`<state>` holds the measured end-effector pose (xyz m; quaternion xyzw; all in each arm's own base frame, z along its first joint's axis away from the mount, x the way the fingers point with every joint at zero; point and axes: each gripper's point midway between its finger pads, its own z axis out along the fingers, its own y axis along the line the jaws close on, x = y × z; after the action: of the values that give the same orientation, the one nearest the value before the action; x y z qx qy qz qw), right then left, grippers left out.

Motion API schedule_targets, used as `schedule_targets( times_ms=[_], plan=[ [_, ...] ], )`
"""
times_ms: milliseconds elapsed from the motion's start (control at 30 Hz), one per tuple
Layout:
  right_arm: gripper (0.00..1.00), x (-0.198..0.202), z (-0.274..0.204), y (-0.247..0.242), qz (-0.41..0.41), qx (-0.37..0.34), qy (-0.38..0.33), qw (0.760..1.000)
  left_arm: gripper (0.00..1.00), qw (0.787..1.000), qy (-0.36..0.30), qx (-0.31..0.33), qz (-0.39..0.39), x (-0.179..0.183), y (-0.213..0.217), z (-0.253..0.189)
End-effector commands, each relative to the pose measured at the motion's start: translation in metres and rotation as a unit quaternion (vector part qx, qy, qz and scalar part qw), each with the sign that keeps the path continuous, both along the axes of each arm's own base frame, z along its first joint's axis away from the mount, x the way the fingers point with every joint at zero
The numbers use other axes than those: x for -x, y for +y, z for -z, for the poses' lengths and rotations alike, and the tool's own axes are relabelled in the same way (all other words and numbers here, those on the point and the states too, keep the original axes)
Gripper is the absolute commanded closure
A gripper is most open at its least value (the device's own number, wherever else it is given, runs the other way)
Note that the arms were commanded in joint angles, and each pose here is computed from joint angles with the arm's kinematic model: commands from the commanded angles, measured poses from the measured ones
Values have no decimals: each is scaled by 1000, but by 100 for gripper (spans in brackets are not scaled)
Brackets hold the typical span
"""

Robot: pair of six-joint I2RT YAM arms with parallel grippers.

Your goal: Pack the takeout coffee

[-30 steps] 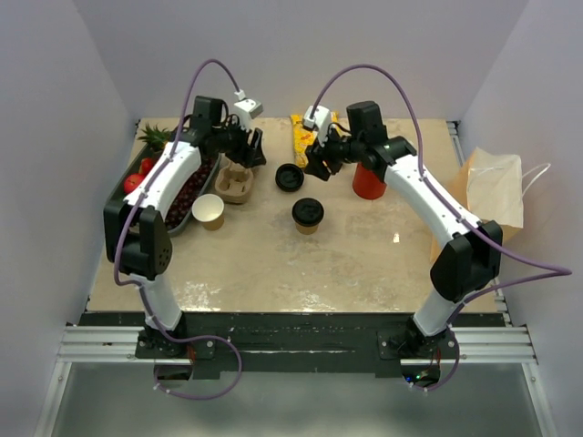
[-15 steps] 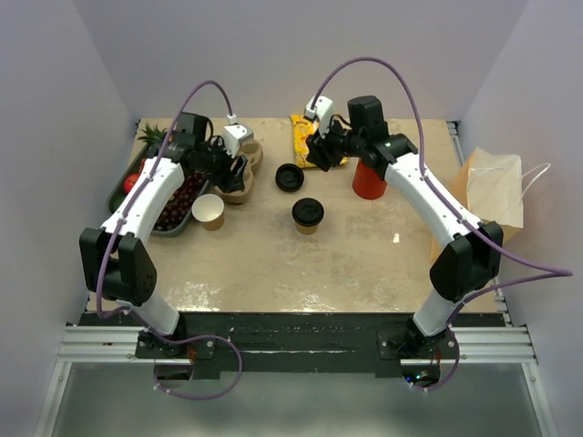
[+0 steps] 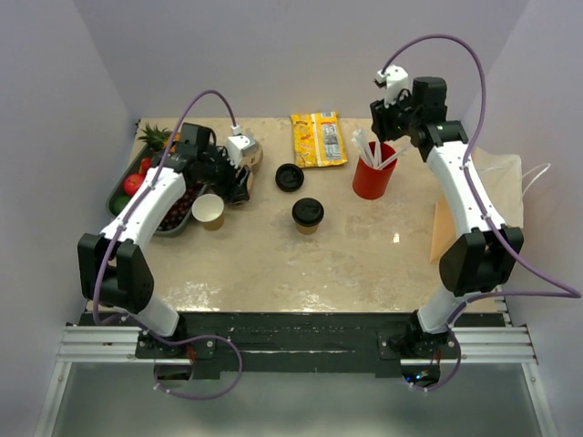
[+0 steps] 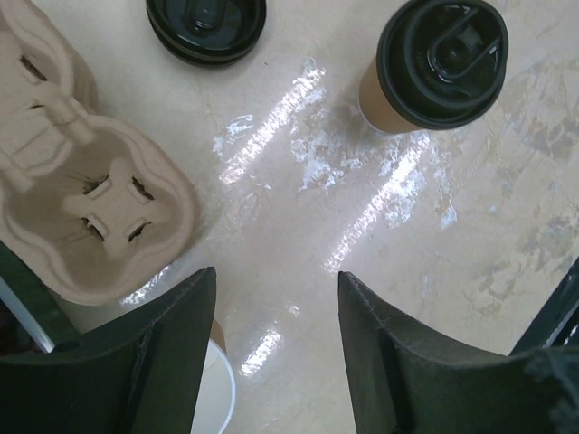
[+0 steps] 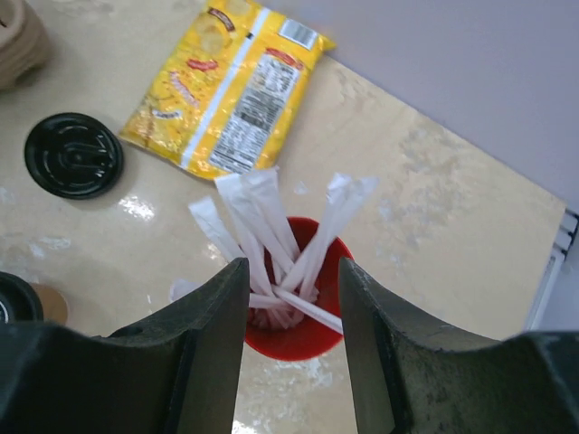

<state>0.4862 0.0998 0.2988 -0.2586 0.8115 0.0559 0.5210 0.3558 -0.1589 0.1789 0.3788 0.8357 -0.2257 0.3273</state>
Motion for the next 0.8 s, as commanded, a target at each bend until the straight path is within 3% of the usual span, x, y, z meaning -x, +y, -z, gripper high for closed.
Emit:
schedule_targets(
  times_ms=[0,233,400,500,667,767],
  plan=[
    [53,13,-23,-43,72,10,-13,997,40,999,-42,9,-31,-27,-2,-17],
    [54,55,-39,-122,175,46,15,983,40,997,-44,38,-50,-58,-14,-21],
    [53,93,-56,-166,273,56,26,960,40,994,-67,52,-66,-78,-18,-24],
    [46,111,-74,-185,317,72,19,945,40,992,-82,47,-78,-87,-15,-26],
    [41,137,-88,-203,344,104,11,933,40,991,-95,60,-71,-98,-22,-25],
    [41,142,-82,-198,335,93,16,938,40,987,-102,24,-124,-123,-6,-15]
  ],
)
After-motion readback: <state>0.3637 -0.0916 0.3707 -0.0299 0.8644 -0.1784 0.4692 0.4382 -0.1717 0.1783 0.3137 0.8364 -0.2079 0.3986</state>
